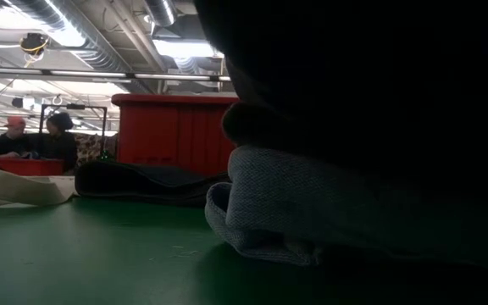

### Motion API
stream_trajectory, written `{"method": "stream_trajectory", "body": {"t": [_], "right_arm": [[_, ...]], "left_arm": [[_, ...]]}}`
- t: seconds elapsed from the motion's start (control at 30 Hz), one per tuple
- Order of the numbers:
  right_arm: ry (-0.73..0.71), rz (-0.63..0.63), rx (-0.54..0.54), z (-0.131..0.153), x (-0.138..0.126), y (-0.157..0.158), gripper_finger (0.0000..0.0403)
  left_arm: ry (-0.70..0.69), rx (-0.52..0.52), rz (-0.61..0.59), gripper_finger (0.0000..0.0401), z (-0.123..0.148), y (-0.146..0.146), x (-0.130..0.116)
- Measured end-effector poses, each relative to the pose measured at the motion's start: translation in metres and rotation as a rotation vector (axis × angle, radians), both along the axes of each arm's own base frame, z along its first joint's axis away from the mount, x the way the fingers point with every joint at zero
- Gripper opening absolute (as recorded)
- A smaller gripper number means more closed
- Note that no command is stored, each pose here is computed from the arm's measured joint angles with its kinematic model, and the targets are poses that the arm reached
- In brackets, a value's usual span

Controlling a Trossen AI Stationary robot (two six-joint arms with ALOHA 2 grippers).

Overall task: Fold Laundry from Bin
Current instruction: Fold the dark blue jeans

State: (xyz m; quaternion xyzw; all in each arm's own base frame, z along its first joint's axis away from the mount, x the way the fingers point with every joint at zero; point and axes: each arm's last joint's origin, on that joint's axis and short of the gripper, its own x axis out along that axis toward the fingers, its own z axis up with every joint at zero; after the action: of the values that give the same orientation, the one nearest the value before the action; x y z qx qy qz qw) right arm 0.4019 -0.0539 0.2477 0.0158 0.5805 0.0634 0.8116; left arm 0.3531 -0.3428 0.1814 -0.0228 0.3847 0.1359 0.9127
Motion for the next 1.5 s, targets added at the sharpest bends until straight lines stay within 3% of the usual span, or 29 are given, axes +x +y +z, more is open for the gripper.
{"method": "stream_trajectory", "body": {"t": [0.43, 0.7, 0.93, 1.1, 1.27, 1.5], "right_arm": [[0.007, -0.066, -0.005, 0.000, -0.002, -0.015, 0.0002], [0.016, -0.072, -0.008, 0.000, -0.003, -0.015, 0.0012], [0.032, -0.077, -0.002, -0.001, -0.005, -0.016, 0.0075], [0.055, -0.077, 0.003, 0.002, -0.007, -0.016, 0.0132], [0.062, -0.060, -0.002, 0.031, -0.011, -0.015, 0.0151], [-0.069, -0.025, -0.064, 0.109, -0.024, -0.013, 0.0150]], "left_arm": [[0.042, -0.053, -0.029, 0.0014, -0.001, -0.003, -0.001], [0.080, -0.106, -0.049, 0.0072, -0.001, -0.002, 0.002], [0.103, -0.142, -0.068, 0.0139, -0.001, -0.003, 0.002], [0.101, -0.128, -0.079, 0.0147, -0.001, -0.003, 0.002], [0.096, -0.084, -0.120, 0.0128, 0.003, -0.001, 0.003], [0.053, -0.096, -0.091, 0.0110, 0.033, 0.020, 0.013]]}}
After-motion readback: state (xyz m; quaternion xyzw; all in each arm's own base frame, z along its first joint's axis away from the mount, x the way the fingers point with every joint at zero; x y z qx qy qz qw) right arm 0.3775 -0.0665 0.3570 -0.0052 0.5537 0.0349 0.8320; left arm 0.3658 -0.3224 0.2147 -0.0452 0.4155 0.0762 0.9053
